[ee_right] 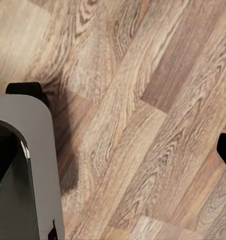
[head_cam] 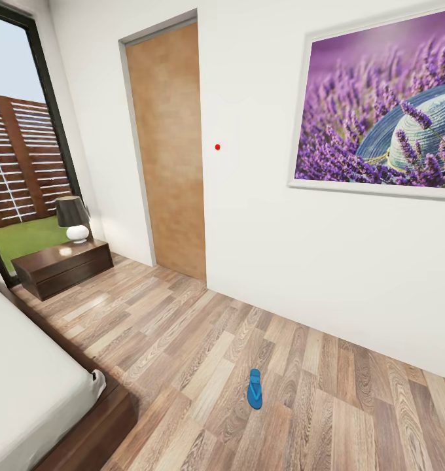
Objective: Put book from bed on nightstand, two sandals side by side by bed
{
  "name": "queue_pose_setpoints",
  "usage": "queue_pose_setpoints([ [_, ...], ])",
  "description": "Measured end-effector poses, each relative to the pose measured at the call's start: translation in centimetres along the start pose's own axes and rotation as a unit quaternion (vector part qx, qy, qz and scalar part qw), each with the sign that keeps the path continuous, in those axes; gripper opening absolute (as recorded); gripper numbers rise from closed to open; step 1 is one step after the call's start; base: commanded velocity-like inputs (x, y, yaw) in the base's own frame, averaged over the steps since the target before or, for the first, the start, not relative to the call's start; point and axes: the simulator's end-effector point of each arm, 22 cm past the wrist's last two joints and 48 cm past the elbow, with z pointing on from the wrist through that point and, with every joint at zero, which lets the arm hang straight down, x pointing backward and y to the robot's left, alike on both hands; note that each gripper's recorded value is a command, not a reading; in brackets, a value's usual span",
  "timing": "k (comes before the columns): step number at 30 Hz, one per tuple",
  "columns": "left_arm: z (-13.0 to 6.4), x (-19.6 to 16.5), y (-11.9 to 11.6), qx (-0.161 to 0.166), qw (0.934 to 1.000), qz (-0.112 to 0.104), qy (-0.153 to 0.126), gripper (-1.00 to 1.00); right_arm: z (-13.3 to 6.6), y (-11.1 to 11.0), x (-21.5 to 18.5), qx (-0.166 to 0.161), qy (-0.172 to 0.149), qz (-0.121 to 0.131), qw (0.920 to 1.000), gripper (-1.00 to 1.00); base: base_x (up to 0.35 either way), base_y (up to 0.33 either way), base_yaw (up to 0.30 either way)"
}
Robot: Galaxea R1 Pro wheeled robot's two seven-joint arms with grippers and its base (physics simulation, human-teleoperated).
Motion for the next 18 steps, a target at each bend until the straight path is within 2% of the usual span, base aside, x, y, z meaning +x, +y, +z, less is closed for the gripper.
queue_pose_setpoints([
  [1, 0.1, -1.5, -0.2, 0.001, 0.9999, -0.001, -0.015, 1.00, 0.0, 0.0, -1.1, 0.000, -0.011, 0.002, 0.9999, 1.00, 0.000, 0.000, 0.000],
  [7, 0.1, -5.1, -0.8, 0.005, 0.9986, -0.003, -0.053, 1.00, -0.3, 0.1, -5.3, -0.002, -0.052, 0.007, 0.9986, 1.00, 0.000, 0.000, 0.000],
  [18, -0.3, -11.0, -1.1, 0.006, 0.9938, -0.009, -0.111, 1.00, -1.9, 0.9, -14.0, -0.008, -0.130, 0.017, 0.9913, 1.00, 0.000, 0.000, 0.000],
])
